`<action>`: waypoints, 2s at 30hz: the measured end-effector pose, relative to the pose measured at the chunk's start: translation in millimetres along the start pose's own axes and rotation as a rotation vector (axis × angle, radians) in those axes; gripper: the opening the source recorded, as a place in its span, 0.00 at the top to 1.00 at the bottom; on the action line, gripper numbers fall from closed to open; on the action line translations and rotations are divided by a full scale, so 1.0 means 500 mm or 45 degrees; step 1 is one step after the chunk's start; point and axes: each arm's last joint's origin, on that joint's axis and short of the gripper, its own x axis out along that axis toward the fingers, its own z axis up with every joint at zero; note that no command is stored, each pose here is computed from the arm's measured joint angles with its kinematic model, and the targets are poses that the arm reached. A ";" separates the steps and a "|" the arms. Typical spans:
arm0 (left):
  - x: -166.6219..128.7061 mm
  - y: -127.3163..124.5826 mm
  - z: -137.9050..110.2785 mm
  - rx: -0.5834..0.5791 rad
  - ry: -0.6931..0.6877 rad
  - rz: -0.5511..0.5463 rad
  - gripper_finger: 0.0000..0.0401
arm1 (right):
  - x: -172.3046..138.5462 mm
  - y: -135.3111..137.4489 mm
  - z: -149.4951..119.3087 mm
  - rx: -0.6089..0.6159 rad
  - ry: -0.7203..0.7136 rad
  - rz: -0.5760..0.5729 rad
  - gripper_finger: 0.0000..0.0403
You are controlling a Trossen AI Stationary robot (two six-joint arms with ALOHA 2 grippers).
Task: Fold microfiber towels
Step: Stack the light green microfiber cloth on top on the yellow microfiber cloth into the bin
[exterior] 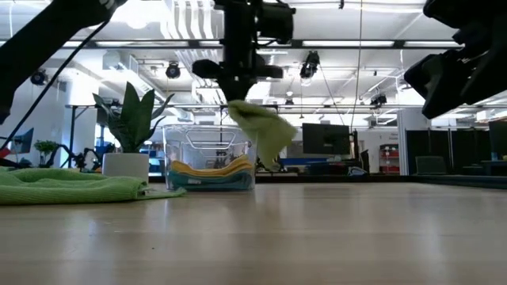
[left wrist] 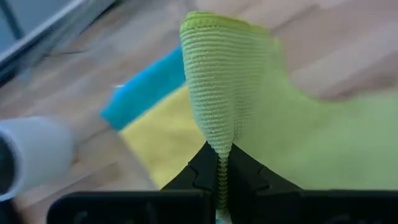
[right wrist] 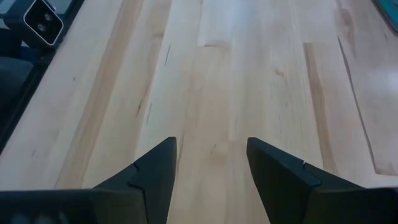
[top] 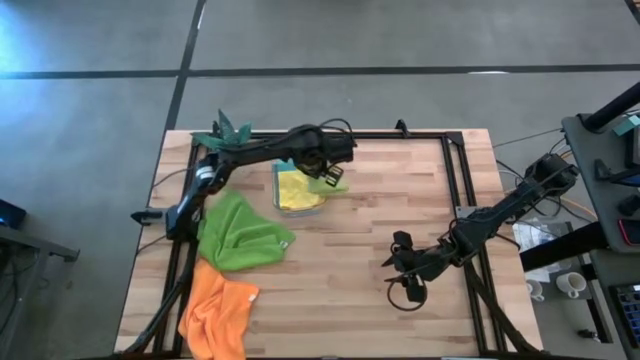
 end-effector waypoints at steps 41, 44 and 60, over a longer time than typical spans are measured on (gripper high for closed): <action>0.147 0.080 -0.071 -0.055 0.208 0.245 0.71 | 0.000 0.000 0.000 0.024 0.006 -0.003 0.52; 0.090 0.097 -0.075 -0.094 0.114 0.221 0.64 | -0.003 0.003 0.009 0.031 -0.012 0.005 0.52; 0.145 0.079 -0.063 -0.283 -0.083 -0.102 0.97 | -0.006 0.002 0.032 0.097 -0.062 -0.013 0.52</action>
